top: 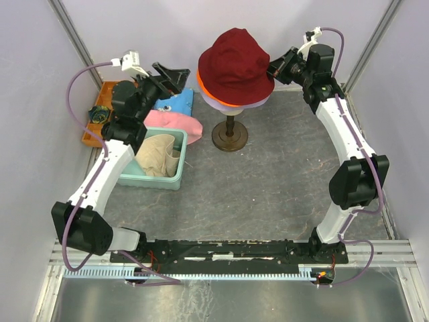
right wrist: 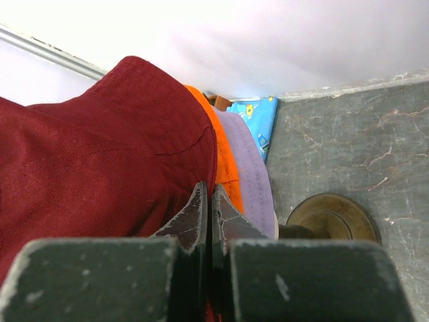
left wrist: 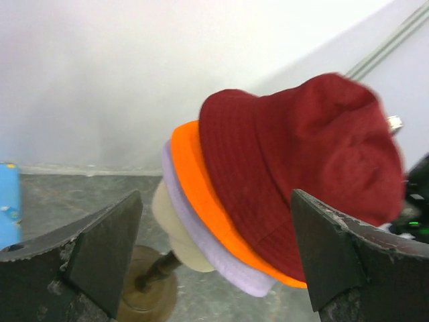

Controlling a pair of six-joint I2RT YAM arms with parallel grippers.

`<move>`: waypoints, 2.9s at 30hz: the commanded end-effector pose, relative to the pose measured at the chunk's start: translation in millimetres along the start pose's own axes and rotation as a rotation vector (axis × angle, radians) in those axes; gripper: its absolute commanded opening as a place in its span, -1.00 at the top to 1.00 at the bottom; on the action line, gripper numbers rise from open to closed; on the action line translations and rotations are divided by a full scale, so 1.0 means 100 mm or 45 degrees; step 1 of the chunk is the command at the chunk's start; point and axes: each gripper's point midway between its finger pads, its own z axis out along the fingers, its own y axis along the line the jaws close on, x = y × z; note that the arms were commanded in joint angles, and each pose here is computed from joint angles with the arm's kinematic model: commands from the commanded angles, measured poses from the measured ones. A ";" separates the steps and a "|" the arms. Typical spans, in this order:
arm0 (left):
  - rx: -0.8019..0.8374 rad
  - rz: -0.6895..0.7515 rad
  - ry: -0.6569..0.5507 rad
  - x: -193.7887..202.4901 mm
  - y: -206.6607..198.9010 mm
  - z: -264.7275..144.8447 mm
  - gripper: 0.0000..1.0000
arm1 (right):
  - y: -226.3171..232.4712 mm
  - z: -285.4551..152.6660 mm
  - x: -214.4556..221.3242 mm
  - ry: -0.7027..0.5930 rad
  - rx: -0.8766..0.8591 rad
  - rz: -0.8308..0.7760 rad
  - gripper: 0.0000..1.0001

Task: Stack the hats
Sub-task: Stack the hat on the hat.

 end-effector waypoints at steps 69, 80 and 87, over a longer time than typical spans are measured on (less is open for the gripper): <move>0.637 -0.835 0.288 0.36 -0.74 0.44 0.47 | -0.45 -0.02 0.76 0.345 0.213 0.058 1.00; 0.470 -0.851 0.320 0.83 -0.22 0.40 0.94 | -0.54 -0.05 0.80 0.361 0.237 0.066 1.00; 0.351 -0.890 0.362 1.20 0.18 0.33 0.94 | -0.57 -0.10 0.71 0.343 0.228 0.088 1.00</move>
